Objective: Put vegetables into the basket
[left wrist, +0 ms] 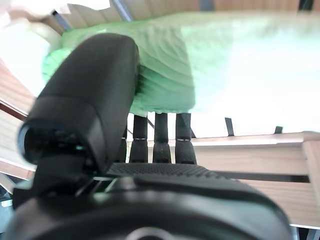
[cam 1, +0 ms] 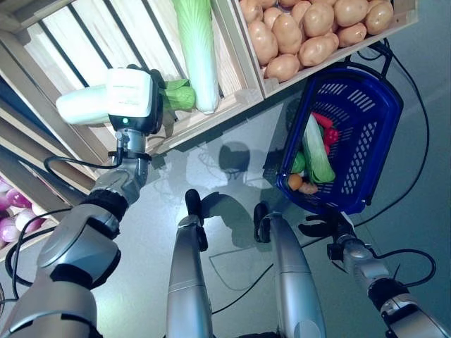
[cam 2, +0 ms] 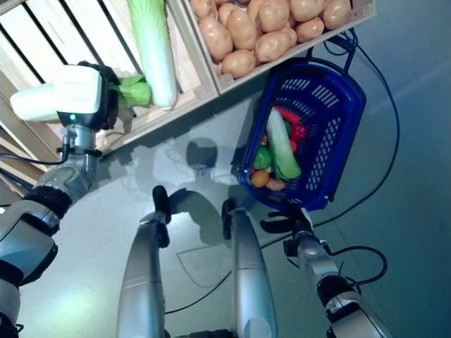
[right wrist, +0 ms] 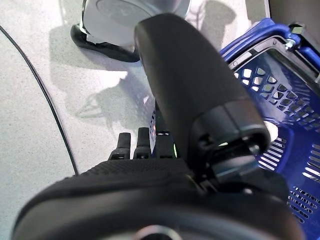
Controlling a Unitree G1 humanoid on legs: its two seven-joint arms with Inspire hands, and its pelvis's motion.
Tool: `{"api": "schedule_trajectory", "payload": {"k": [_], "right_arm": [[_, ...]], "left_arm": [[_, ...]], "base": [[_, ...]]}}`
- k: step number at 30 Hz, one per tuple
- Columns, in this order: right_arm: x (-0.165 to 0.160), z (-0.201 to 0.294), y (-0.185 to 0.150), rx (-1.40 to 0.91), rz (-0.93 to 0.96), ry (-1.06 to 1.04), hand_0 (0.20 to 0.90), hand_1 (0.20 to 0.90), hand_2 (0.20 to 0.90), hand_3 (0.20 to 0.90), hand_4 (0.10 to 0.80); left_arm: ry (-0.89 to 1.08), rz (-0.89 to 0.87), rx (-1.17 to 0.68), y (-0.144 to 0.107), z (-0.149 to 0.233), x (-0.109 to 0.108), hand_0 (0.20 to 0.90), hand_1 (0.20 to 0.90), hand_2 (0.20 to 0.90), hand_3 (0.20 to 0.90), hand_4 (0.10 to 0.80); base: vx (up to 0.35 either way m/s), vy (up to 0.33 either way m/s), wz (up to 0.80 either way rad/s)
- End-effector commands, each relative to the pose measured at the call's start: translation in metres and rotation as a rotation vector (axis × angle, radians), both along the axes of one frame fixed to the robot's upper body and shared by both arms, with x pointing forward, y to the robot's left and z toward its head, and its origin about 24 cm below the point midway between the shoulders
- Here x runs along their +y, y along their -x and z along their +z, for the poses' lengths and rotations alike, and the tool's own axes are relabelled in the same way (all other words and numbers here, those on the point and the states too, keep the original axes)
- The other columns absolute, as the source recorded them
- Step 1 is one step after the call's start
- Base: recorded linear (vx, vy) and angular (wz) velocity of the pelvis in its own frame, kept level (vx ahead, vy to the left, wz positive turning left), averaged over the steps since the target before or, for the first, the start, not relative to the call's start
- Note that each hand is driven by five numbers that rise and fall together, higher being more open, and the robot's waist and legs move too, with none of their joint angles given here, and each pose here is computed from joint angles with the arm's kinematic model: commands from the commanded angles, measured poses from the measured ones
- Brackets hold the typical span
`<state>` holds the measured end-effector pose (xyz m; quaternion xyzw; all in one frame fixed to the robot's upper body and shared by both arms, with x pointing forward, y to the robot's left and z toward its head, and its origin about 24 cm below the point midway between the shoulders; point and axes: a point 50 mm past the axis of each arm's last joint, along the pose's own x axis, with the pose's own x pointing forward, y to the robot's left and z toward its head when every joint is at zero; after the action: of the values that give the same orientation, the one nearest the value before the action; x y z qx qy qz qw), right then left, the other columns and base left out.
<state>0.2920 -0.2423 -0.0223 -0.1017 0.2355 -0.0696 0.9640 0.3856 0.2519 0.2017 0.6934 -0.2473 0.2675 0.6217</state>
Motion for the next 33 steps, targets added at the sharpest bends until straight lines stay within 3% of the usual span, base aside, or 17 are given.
{"api": "schedule_trajectory", "payload": {"k": [1, 10, 18, 27, 33], "right_arm": [[-0.016, 0.017, -0.005, -0.089, -0.054, 0.018, 0.9, 0.9, 0.9, 0.9, 0.8], [-0.01, 0.0, 0.007, -0.065, -0.056, -0.005, 0.9, 0.9, 0.9, 0.9, 0.8], [-0.01, -0.018, 0.028, -0.025, -0.091, -0.009, 0.9, 0.9, 0.9, 0.9, 0.8], [0.005, -0.015, 0.047, -0.101, -0.088, -0.103, 0.9, 0.9, 0.9, 0.9, 0.8], [0.022, 0.003, 0.059, -0.24, -0.011, -0.257, 0.9, 0.9, 0.9, 0.9, 0.8]], "left_arm": [[0.112, 0.128, -0.124, 0.004, 0.033, 0.029, 0.3, 0.3, 0.3, 0.3, 0.4], [0.156, -0.047, -0.241, 0.009, 0.039, 0.016, 0.3, 0.3, 0.3, 0.3, 0.4], [0.347, -0.227, -0.251, 0.022, 0.004, 0.002, 0.3, 0.3, 0.3, 0.3, 0.4], [0.855, -0.59, -0.165, 0.056, -0.027, -0.022, 0.3, 0.3, 0.3, 0.3, 0.4], [1.239, -0.866, 0.0, 0.088, -0.057, -0.038, 0.3, 0.3, 0.3, 0.3, 0.4]], "base": [[-0.053, -0.024, 0.0], [0.043, -0.04, 0.04], [0.124, -0.022, 0.05], [0.163, -0.02, 0.05], [0.217, 0.005, 0.09]]}}
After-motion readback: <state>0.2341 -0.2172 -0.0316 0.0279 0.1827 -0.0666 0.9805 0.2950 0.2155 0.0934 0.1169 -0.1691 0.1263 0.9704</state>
